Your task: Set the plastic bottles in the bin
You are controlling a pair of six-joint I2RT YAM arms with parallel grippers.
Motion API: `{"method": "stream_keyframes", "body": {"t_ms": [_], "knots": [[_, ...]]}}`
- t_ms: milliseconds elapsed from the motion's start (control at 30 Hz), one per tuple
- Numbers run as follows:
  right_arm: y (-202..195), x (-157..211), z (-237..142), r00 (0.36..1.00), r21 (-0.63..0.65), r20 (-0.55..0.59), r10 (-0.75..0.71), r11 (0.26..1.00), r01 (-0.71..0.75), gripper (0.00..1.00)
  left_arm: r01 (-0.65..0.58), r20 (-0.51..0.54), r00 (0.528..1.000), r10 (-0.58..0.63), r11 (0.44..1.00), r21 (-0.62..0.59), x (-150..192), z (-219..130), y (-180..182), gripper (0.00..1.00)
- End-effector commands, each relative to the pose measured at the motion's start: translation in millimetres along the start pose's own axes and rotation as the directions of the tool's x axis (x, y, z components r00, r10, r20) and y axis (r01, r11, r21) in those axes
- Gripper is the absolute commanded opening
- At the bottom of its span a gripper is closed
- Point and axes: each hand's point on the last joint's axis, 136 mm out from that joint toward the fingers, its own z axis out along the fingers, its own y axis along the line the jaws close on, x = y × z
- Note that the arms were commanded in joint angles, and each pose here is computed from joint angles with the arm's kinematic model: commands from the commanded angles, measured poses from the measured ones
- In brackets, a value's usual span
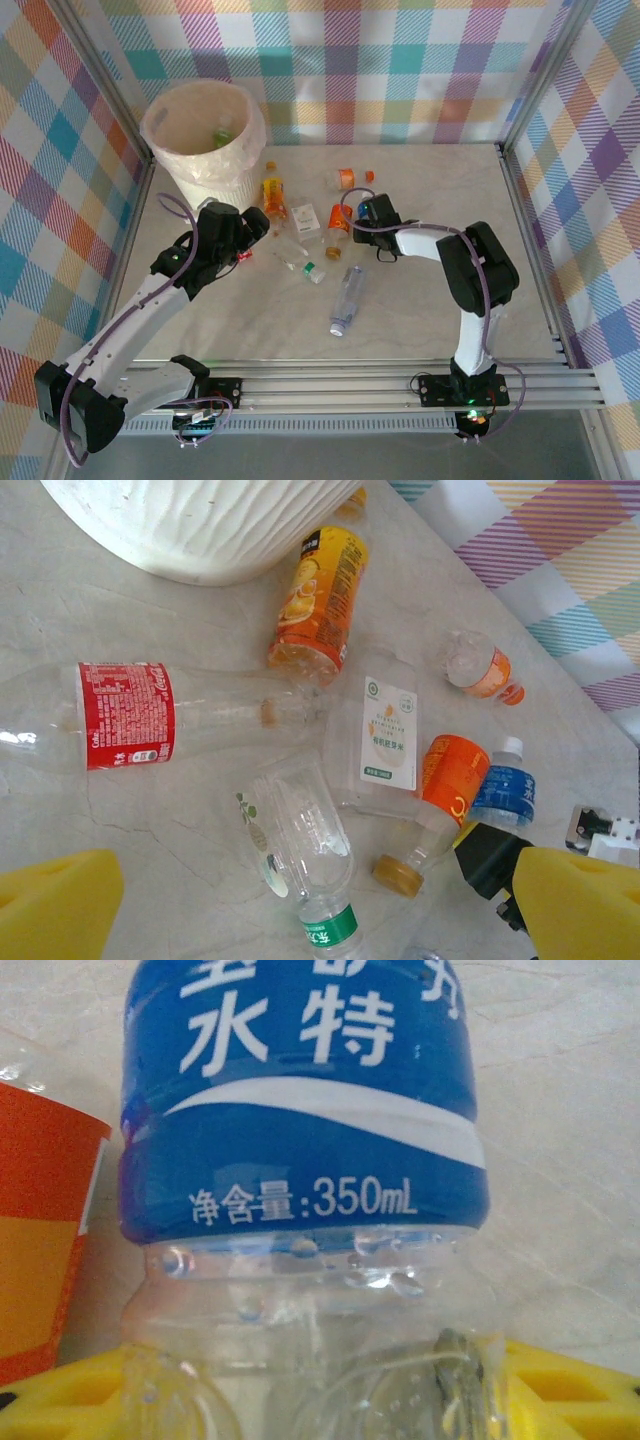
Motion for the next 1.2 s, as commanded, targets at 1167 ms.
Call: {"method": "stream_keyframes", "body": {"t_ms": [1167], "knots": [[47,-36,-210,0.926,-0.478,0.371,0.069,0.869,0.126,0.47,-0.041,-0.146,0.984,0.102,0.927,0.372,38,35,-111,1.0]]}}
